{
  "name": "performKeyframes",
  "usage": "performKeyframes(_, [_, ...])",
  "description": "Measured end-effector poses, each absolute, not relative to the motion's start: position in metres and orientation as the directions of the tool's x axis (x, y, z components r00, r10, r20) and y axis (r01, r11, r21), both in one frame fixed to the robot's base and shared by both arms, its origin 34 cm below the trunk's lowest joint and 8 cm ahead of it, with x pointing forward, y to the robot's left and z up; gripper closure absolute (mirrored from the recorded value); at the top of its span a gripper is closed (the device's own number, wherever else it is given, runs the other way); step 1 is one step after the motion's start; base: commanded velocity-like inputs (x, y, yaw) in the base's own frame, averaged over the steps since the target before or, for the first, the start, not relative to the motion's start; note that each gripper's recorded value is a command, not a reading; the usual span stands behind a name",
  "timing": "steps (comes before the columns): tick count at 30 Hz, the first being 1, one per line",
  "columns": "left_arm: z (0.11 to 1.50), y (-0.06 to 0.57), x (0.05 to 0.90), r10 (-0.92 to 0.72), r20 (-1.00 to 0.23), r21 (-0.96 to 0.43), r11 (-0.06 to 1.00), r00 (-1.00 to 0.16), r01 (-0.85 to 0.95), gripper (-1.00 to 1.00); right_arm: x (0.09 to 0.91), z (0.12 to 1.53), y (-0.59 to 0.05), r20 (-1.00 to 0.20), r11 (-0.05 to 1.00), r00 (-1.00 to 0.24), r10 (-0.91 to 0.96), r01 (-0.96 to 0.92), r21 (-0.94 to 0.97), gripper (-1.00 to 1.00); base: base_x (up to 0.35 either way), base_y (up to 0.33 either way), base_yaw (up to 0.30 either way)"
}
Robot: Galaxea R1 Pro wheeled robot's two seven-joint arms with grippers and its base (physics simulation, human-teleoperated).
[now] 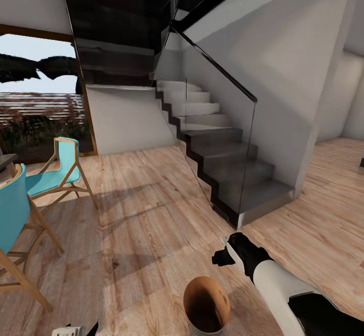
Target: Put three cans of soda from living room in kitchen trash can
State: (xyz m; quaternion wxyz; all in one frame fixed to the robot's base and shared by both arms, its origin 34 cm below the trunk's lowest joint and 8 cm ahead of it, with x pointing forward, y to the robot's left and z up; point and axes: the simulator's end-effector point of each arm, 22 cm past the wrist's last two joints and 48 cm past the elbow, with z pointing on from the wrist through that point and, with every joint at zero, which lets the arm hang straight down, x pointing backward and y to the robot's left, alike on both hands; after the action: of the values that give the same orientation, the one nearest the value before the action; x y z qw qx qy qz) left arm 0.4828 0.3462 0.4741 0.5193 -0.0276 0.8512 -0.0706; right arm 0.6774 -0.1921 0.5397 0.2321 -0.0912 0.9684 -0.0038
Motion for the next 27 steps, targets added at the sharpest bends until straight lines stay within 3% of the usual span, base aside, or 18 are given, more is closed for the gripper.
performKeyframes(27, [0.400,0.347,0.463,-0.121,-0.860,-0.149,0.989,-0.495,0.018,-1.00,0.659,0.457,-0.192,-0.413,0.983,-0.893,-0.178,-0.177,-0.043,-1.00,0.000,0.000,0.000])
